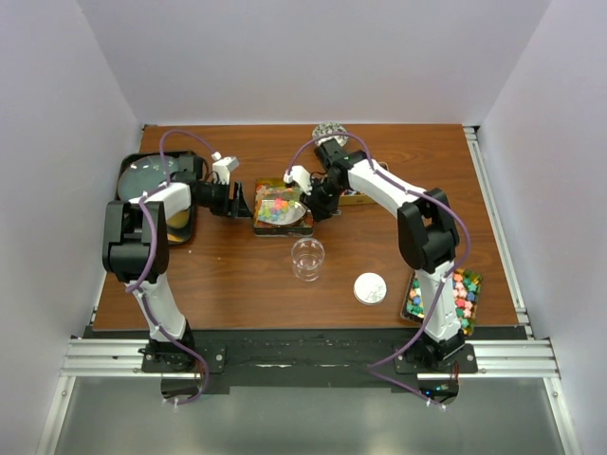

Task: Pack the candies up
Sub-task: Scoop the fake candies from the storage box.

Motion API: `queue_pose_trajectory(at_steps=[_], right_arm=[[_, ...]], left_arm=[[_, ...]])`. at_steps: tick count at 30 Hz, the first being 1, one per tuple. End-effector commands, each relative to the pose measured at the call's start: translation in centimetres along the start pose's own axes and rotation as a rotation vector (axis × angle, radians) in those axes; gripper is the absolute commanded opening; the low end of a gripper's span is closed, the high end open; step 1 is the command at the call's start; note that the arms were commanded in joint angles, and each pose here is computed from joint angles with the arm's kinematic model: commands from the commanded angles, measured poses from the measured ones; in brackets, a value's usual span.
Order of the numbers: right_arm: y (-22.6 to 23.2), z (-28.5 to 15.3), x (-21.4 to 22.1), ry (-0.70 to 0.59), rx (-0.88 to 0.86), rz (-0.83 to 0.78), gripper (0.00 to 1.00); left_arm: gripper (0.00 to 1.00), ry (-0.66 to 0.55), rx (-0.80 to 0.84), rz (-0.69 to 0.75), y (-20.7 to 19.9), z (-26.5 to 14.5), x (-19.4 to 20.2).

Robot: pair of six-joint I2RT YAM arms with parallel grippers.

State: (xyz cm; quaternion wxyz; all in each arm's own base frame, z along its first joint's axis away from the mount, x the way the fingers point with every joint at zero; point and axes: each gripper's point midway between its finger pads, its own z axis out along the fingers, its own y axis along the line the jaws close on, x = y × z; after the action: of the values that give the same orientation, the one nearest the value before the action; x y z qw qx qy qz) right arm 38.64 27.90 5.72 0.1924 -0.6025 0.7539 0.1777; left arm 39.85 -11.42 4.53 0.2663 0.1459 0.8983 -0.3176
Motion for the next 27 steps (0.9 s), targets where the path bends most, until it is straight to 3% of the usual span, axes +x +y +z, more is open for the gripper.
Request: queue_pose_trajectory(at_steps=[1, 13, 20, 21, 27], right_arm=[[-0.2, 0.8, -1.7, -0.144, 0.04, 0.023, 0.0], [0.4, 0.3, -3.4, -0.386, 0.092, 0.083, 0.0], [-2.4, -4.9, -6.2, -0.694, 0.308, 0.135, 0.0], [-2.3, -4.7, -5.3, -0.715, 0.305, 0.206, 0.0], [-3.1, -8.2, -7.0, -0.868, 0.381, 0.23, 0.0]], left_arm=[[0.68, 0.018, 0.01, 0.025, -0.6, -0.4, 0.1], [0.7, 0.05, -0.011, 0.129, -1.4, -3.5, -2.2], [0.73, 0.083, -0.096, 0.192, -0.6, -5.3, -3.2], [0.73, 0.1, -0.104, 0.204, -0.4, -5.3, -3.0], [0.76, 0.177, -0.183, 0.299, -0.5, -5.5, -2.5]])
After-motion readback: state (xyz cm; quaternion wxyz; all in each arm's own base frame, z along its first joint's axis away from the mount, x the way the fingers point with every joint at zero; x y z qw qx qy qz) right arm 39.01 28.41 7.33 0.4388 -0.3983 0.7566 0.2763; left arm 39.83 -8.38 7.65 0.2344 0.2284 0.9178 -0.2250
